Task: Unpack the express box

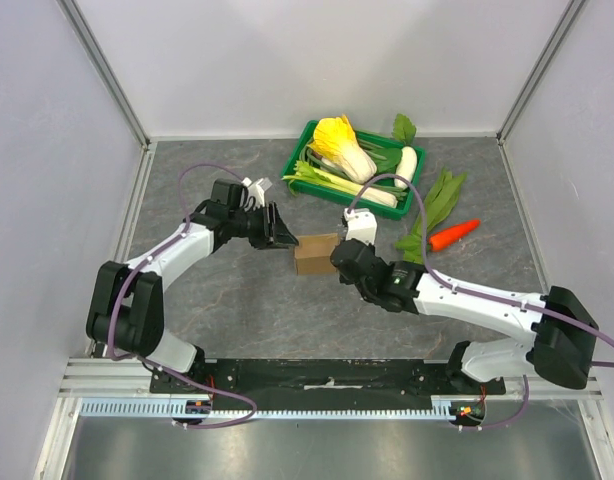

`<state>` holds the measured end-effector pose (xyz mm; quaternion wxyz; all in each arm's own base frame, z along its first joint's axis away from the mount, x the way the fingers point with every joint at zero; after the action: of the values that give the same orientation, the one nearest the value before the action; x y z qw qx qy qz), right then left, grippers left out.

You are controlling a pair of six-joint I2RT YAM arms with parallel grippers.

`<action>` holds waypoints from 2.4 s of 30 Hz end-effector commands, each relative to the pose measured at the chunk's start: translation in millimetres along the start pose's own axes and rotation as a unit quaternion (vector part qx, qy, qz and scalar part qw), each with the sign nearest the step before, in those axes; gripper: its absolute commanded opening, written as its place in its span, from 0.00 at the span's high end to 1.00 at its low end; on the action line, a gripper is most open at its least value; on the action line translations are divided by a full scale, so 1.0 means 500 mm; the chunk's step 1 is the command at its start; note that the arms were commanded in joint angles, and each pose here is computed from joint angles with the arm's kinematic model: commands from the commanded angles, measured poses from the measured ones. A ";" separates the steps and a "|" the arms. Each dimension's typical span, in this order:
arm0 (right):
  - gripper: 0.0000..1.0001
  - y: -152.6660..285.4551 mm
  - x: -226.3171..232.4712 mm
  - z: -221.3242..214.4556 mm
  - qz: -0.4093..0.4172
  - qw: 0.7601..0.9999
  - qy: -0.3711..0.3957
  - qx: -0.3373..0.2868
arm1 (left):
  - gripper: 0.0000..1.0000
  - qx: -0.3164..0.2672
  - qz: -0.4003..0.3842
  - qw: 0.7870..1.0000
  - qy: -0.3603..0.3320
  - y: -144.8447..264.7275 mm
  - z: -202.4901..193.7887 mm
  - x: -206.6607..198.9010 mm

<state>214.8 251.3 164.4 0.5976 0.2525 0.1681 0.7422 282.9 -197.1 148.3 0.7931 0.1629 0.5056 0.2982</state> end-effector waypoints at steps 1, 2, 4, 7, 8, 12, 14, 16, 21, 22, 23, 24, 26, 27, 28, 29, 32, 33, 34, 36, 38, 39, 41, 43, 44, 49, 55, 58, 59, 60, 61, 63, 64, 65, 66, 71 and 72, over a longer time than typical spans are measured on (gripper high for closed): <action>1.00 0.014 -0.033 0.031 -0.030 0.998 -0.033 -0.038 | 0.42 -0.030 -0.022 0.995 -0.095 0.028 0.044 -0.043; 1.00 0.016 -0.033 0.032 -0.028 0.998 -0.038 -0.039 | 0.38 -0.039 -0.023 0.992 -0.116 0.034 0.058 -0.054; 1.00 0.018 -0.040 0.029 -0.030 0.998 -0.049 -0.040 | 0.25 -0.052 -0.002 0.984 -0.169 0.031 0.074 -0.060; 1.00 0.022 -0.045 0.018 -0.023 0.997 -0.068 -0.042 | 0.20 -0.051 0.012 0.970 -0.237 0.011 0.087 -0.072; 1.00 0.023 -0.047 0.015 -0.020 0.996 -0.073 -0.041 | 0.19 -0.041 0.015 0.968 -0.246 0.005 0.084 -0.070; 1.00 0.040 -0.057 0.022 -0.009 0.995 -0.088 -0.056 | 0.06 0.002 0.006 0.947 -0.322 -0.030 0.073 -0.074; 1.00 0.043 -0.064 0.023 -0.009 0.994 -0.091 -0.059 | 0.06 0.021 0.005 0.931 -0.365 -0.042 0.067 -0.082; 1.00 0.047 -0.067 0.029 -0.005 0.993 -0.101 -0.061 | 0.06 0.033 0.000 0.923 -0.383 -0.055 0.067 -0.084; 1.00 0.047 -0.081 0.034 -0.002 0.991 -0.119 -0.057 | 0.04 0.082 -0.016 0.893 -0.442 -0.075 0.041 -0.073; 1.00 0.046 -0.084 0.031 -0.001 0.991 -0.122 -0.055 | 0.04 0.086 -0.019 0.890 -0.447 -0.078 0.036 -0.073; 1.00 0.045 -0.086 0.028 0.001 0.991 -0.124 -0.049 | 0.04 0.089 -0.030 0.884 -0.457 -0.083 0.030 -0.080; 1.00 0.045 -0.088 0.028 0.002 0.991 -0.127 -0.048 | 0.04 0.092 -0.035 0.882 -0.461 -0.085 0.025 -0.082; 1.00 0.041 -0.096 0.030 -0.001 0.990 -0.132 -0.047 | 0.04 0.102 -0.033 0.876 -0.470 -0.096 0.013 -0.078; 1.00 0.040 -0.100 0.031 -0.002 0.990 -0.134 -0.046 | 0.04 0.107 -0.028 0.875 -0.472 -0.101 0.010 -0.074; 1.00 0.040 -0.099 0.032 -0.001 0.990 -0.134 -0.046 | 0.04 0.114 -0.022 0.874 -0.472 -0.106 0.006 -0.067; 1.00 0.040 -0.099 0.034 -0.001 0.990 -0.135 -0.047 | 0.04 0.123 -0.016 0.872 -0.474 -0.113 0.001 -0.057; 1.00 0.038 -0.100 0.036 -0.002 0.989 -0.137 -0.046 | 0.04 0.135 0.002 0.870 -0.475 -0.128 -0.001 -0.040; 1.00 0.038 -0.101 0.038 -0.002 0.989 -0.140 -0.047 | 0.04 0.135 0.008 0.868 -0.477 -0.131 0.002 -0.037; 1.00 0.039 -0.101 0.039 -0.002 0.989 -0.142 -0.048 | 0.04 0.136 0.013 0.868 -0.478 -0.133 0.002 -0.035; 1.00 0.039 -0.102 0.044 -0.001 0.988 -0.147 -0.054 | 0.05 0.137 0.032 0.863 -0.485 -0.139 0.003 -0.026; 1.00 0.040 -0.099 0.054 0.006 0.986 -0.153 -0.062 | 0.08 0.132 0.050 0.856 -0.497 -0.145 0.007 -0.020; 1.00 0.040 -0.099 0.059 0.007 0.985 -0.157 -0.067 | 0.12 0.133 0.056 0.855 -0.498 -0.146 0.003 -0.014; 1.00 0.038 -0.093 0.068 0.017 0.984 -0.161 -0.076 | 0.17 0.128 0.070 0.847 -0.511 -0.149 0.009 -0.009; 1.00 0.036 -0.087 0.077 0.024 0.982 -0.167 -0.082 | 0.25 0.130 0.074 0.837 -0.526 -0.150 0.006 -0.004; 1.00 0.034 -0.088 0.079 0.025 0.982 -0.165 -0.084 | 0.30 0.133 0.076 0.834 -0.531 -0.150 0.000 0.003; 1.00 0.028 -0.083 0.102 0.038 0.979 -0.173 -0.104 | 0.36 0.123 0.078 0.809 -0.569 -0.143 0.001 0.008; 1.00 0.005 -0.088 0.126 0.050 0.974 -0.177 -0.135 | 0.39 0.120 0.056 0.792 -0.596 -0.136 -0.017 0.009; 1.00 -0.010 -0.084 0.128 0.070 0.972 -0.174 -0.144 | 0.41 0.126 0.048 0.792 -0.596 -0.134 -0.036 0.016; 1.00 -0.014 -0.083 0.127 0.073 0.972 -0.172 -0.144 | 0.41 0.132 0.046 0.792 -0.594 -0.136 -0.044 0.022; 1.00 -0.017 -0.082 0.125 0.077 0.972 -0.170 -0.142 | 0.41 0.135 0.046 0.793 -0.593 -0.138 -0.048 0.026; 1.00 -0.023 -0.081 0.124 0.077 0.973 -0.166 -0.141 | 0.42 0.141 0.047 0.792 -0.592 -0.139 -0.053 0.029; 1.00 -0.023 -0.078 0.128 0.083 0.972 -0.164 -0.147 | 0.43 0.149 0.046 0.791 -0.591 -0.143 -0.059 0.035; 1.00 -0.019 -0.078 0.135 0.086 0.971 -0.161 -0.154 | 0.43 0.149 0.047 0.790 -0.592 -0.143 -0.058 0.035; 1.00 -0.017 -0.077 0.139 0.088 0.970 -0.160 -0.157 | 0.43 0.151 0.048 0.791 -0.591 -0.144 -0.060 0.038; 1.00 -0.015 -0.077 0.143 0.089 0.970 -0.160 -0.161 | 0.44 0.153 0.047 0.790 -0.591 -0.145 -0.060 0.038; 1.00 -0.011 -0.069 0.157 0.103 0.968 -0.154 -0.170 | 0.44 0.159 0.050 0.792 -0.587 -0.146 -0.063 0.040; 1.00 -0.015 -0.068 0.157 0.100 0.969 -0.151 -0.166 | 0.44 0.158 0.051 0.793 -0.586 -0.145 -0.062 0.039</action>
<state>264.2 210.8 195.1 0.5851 0.2921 -0.0413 0.7554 291.8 -253.5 103.2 0.9039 0.4097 -0.0237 0.1205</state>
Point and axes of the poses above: each gripper's point midway between its finger pads, its own y axis back along the fingers, its own x axis along the line the jaws close on, z = x × y, the point moved 4 cm from there along y, back along the fingers, and after that the axes turned 4 degrees about -y, right-handed, at the moved point
